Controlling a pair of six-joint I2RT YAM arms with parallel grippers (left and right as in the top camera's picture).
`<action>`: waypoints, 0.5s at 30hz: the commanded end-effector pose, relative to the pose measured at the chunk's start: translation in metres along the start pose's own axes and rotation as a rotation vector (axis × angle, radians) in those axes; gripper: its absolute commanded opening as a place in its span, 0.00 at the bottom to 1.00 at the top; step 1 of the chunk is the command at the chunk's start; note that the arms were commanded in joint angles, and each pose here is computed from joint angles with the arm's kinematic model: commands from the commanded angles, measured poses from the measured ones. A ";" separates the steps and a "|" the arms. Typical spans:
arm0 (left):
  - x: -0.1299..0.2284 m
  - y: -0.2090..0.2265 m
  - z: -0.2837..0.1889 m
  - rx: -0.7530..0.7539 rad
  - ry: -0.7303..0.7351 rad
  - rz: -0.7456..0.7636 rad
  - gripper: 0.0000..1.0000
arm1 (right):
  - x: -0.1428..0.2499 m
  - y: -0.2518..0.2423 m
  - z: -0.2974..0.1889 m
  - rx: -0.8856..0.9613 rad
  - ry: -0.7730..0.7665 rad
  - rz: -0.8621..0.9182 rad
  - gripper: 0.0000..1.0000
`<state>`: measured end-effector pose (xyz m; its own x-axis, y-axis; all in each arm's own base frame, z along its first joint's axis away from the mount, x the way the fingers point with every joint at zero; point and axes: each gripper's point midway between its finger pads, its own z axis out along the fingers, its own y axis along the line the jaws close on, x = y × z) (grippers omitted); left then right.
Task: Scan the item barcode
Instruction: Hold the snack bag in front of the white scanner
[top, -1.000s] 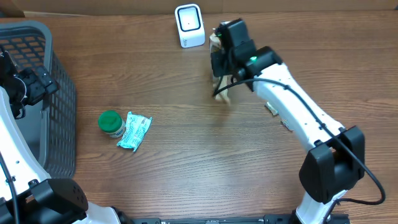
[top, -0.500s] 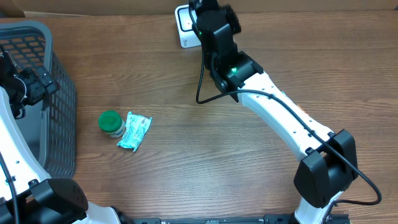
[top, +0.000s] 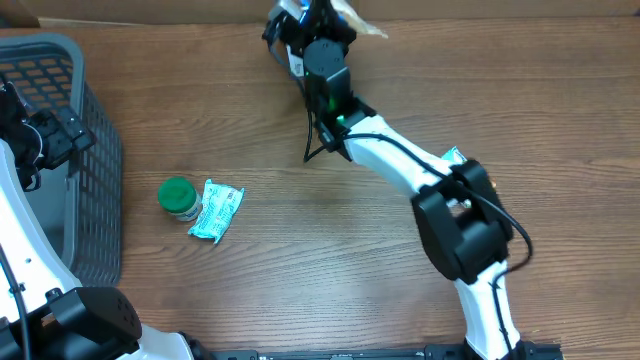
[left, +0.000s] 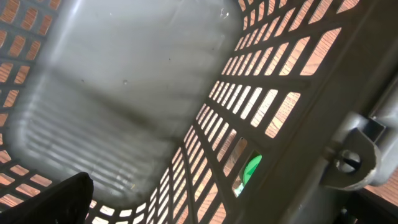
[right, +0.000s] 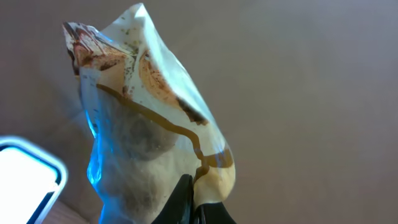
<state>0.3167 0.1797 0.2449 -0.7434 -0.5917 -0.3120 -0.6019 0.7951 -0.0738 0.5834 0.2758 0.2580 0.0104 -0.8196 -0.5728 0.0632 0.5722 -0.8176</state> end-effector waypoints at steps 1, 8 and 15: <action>0.000 0.003 0.004 -0.013 0.010 0.006 1.00 | -0.001 0.007 0.003 0.005 -0.015 -0.084 0.04; 0.000 0.003 0.004 -0.013 0.010 0.006 1.00 | 0.014 0.014 0.011 0.017 -0.001 -0.125 0.04; 0.000 0.003 0.004 -0.013 0.010 0.006 1.00 | 0.029 0.014 0.018 -0.007 0.018 -0.144 0.04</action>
<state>0.3168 0.1798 0.2449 -0.7433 -0.5916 -0.3124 -0.6019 0.7952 -0.0738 0.5967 0.2671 0.2270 -0.0187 -0.8933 -0.4491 0.0509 0.4477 -0.8927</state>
